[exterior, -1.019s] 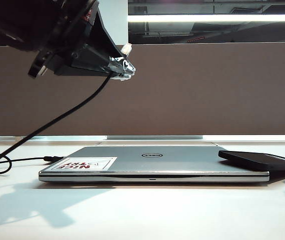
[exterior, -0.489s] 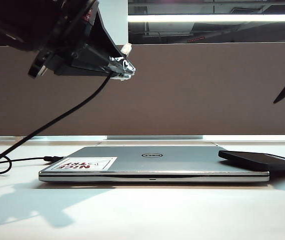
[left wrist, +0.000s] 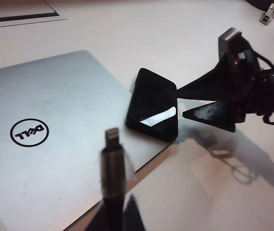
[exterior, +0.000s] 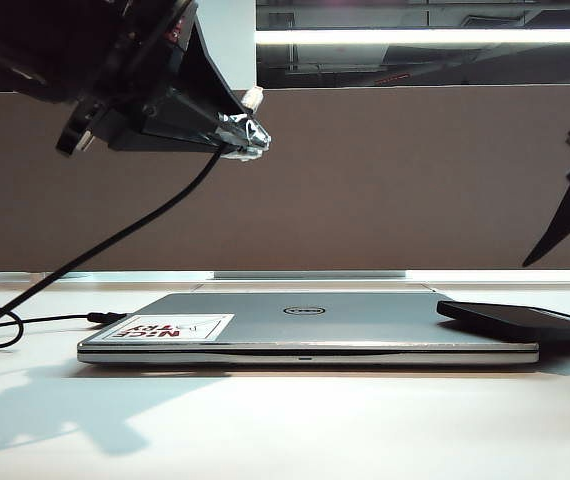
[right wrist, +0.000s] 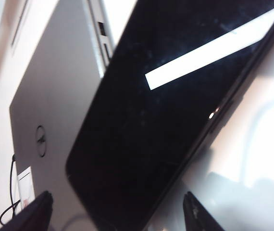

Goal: Pick up the charging cable and the phone, plug the charging cable into the charging port on the phone, and finally place them back on the table.

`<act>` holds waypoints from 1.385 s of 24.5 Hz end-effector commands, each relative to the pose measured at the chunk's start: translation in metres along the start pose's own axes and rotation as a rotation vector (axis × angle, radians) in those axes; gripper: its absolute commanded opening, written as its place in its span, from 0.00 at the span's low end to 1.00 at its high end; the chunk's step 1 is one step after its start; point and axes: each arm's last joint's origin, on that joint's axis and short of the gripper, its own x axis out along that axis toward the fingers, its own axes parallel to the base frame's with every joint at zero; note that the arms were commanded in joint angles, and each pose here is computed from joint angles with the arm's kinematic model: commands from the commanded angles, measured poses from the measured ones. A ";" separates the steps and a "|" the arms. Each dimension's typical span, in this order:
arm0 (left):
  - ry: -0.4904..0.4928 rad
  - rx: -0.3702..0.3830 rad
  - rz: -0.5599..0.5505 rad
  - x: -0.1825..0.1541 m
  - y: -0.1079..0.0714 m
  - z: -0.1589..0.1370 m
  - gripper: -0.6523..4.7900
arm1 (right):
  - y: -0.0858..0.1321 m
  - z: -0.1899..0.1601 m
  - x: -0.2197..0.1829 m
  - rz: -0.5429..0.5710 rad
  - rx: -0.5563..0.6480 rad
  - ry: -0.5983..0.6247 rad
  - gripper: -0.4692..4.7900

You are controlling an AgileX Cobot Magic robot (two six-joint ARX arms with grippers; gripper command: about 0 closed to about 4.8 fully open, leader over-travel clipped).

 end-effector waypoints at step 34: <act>-0.014 0.003 -0.004 -0.001 -0.001 0.002 0.11 | -0.023 0.012 0.051 0.080 -0.027 0.003 0.78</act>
